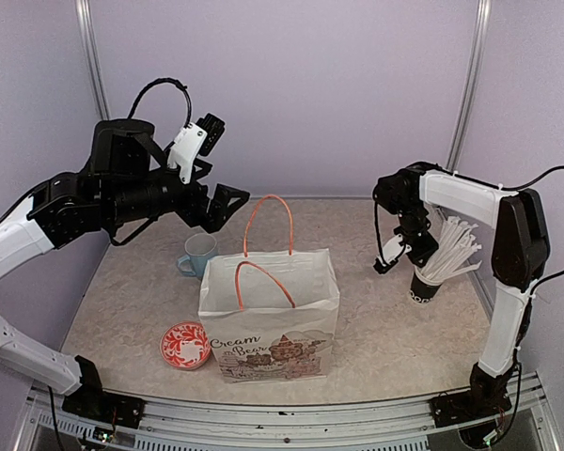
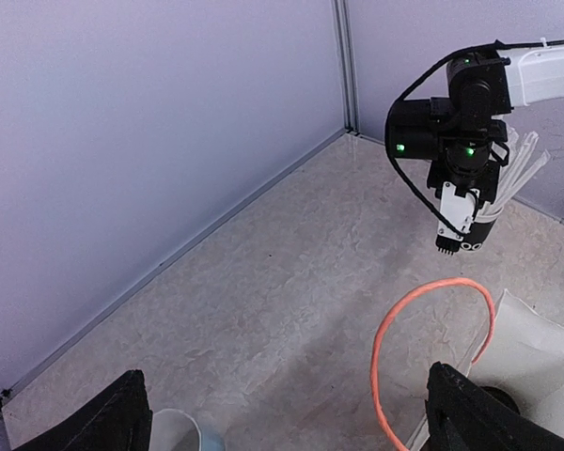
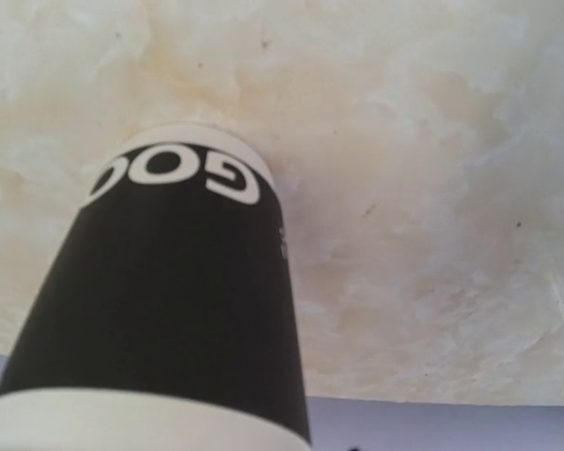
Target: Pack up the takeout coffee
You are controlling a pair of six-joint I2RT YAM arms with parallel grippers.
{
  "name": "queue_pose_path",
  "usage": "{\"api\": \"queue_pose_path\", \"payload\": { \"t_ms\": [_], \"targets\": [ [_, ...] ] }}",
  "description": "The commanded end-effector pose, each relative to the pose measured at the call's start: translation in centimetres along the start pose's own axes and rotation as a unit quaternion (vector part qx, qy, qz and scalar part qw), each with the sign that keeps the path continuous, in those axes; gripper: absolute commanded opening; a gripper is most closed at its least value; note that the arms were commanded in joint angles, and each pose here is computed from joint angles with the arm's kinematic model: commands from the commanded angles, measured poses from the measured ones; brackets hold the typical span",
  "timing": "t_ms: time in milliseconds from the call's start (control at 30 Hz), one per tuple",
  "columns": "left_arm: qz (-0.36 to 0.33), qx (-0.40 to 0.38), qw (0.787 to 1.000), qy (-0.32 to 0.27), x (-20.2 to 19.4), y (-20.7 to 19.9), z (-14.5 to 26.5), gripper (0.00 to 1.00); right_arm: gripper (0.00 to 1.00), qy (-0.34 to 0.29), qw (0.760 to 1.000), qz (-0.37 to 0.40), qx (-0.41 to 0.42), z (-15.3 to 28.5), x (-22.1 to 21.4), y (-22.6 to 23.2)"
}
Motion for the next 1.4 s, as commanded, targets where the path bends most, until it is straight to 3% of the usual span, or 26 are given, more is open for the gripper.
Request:
{"api": "queue_pose_path", "payload": {
  "t_ms": [0, 267, 500, 633, 800, 900, 967, 1167, 1367],
  "targets": [
    [0.013, -0.005, 1.000, -0.022, 0.6, 0.4, 1.3, 0.99, 0.30, -0.001, 1.000, 0.010, -0.007, 1.5, -0.5, 0.7],
    [0.017, -0.016, 0.999, -0.027, 0.7, 0.2, 1.6, 0.99, 0.30, -0.001, 0.998, -0.012, -0.062, 4.8, -1.3, 0.9],
    [0.014, -0.026, 0.999, -0.035, 1.2, 0.0, 1.5, 0.99, 0.30, -0.094, 0.979, -0.081, -0.161, 11.0, -1.5, -0.1],
    [0.008, -0.027, 0.999, -0.042, 1.7, 0.0, 1.7, 0.99, 0.27, -0.232, 0.936, -0.158, -0.213, 15.3, -2.1, -0.3],
    [-0.005, -0.078, 0.996, -0.033, 1.5, -0.7, 1.8, 0.95, 0.15, -0.394, 0.851, -0.256, -0.236, 17.1, -5.4, 1.4],
    [-0.009, -0.062, 0.997, -0.036, 1.3, -0.4, 1.6, 0.93, 0.16, -0.455, 0.802, -0.298, -0.246, 16.9, -7.6, 3.4],
    [-0.010, -0.039, 0.998, -0.046, 1.1, 0.1, 1.3, 0.93, 0.25, -0.474, 0.780, -0.323, -0.253, 16.7, -8.7, 4.8],
    [0.009, -0.003, 0.996, -0.086, 0.9, 1.8, 1.1, 0.93, 0.24, -0.481, 0.763, -0.354, -0.247, 15.2, -9.1, 8.7],
    [0.020, 0.001, 0.994, -0.103, 0.1, 2.1, 1.2, 0.93, 0.22, -0.491, 0.765, -0.353, -0.220, 14.1, -7.3, 11.9]
  ]
}}
Point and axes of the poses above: each gripper's point midway between its finger pads, its own z axis back along the fingers, its own y axis along the line the jaws close on, x = y × z, the point moved 8 cm from there along z, back along the fingers, and after that the axes turned 8 degrees about z, right-handed, at the moved point
